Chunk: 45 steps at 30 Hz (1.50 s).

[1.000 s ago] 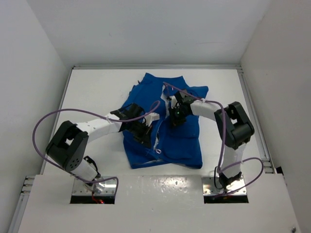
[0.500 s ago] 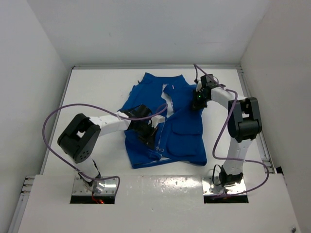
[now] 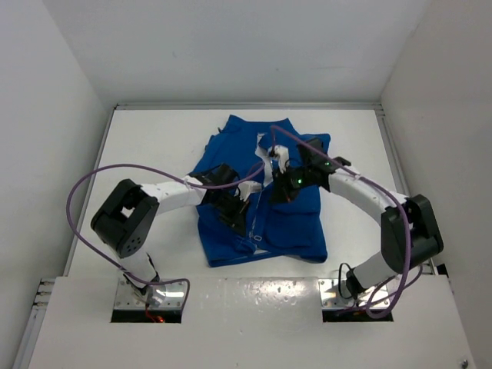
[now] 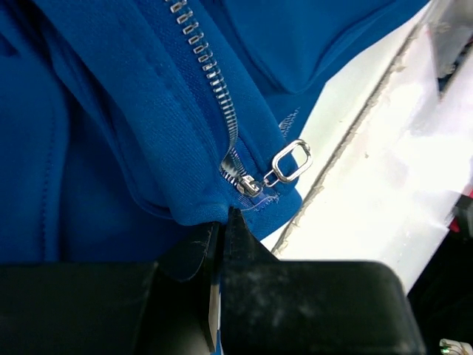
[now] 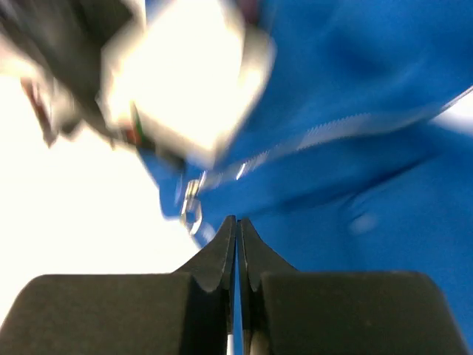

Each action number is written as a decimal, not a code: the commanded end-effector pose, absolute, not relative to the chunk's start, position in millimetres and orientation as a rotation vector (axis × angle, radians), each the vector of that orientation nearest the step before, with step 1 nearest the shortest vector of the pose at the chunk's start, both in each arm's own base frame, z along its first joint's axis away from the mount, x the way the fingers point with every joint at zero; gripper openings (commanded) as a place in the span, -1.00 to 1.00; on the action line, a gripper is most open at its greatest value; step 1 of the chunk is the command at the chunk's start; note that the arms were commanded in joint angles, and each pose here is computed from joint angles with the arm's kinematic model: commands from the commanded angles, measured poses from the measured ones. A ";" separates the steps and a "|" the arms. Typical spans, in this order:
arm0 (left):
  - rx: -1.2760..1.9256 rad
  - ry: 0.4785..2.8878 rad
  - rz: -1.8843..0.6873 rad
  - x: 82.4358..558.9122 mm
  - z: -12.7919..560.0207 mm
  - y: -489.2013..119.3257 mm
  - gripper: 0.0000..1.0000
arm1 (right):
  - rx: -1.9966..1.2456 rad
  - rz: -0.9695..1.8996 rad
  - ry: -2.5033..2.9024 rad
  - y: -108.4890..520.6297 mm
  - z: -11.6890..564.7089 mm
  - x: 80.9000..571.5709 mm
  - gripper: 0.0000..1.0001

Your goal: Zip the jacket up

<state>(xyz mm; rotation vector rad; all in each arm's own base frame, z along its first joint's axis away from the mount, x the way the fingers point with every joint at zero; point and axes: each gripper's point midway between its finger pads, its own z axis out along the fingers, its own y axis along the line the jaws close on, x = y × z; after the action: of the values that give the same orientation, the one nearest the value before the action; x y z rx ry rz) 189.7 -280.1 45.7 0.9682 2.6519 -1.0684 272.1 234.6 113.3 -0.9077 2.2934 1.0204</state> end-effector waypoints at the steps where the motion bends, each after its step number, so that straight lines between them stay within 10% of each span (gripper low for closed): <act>1: 0.951 2.558 -1.174 195.8 67.4 -286.5 -1.00 | -0.962 1.091 2.457 224.9 70.9 215.1 -0.99; 18: 0.875 2.628 -1.123 196.0 45.7 -276.0 -1.00 | -0.724 0.127 2.758 170.2 -34.8 275.5 -0.99; 27: 0.883 2.680 -1.097 191.8 28.6 -282.1 -1.00 | -0.355 0.120 2.772 141.8 -13.6 342.2 -0.99; 35: 0.860 2.672 -1.036 195.2 28.7 -276.8 -1.00 | -0.375 0.332 2.764 123.1 -3.5 297.3 -0.99; 40: 0.905 2.573 -1.369 177.6 55.1 -290.2 -1.00 | -0.658 0.725 2.339 165.9 50.9 281.3 -0.25; 45: 0.967 2.418 -1.604 165.0 86.9 -298.8 -1.00 | -0.920 0.958 1.988 202.6 88.2 251.4 -0.29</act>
<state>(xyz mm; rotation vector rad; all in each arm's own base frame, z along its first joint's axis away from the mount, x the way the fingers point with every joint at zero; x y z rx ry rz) 184.9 -293.3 50.2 0.8895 2.5603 -1.3684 249.6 163.6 45.9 -0.6668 2.3655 0.7694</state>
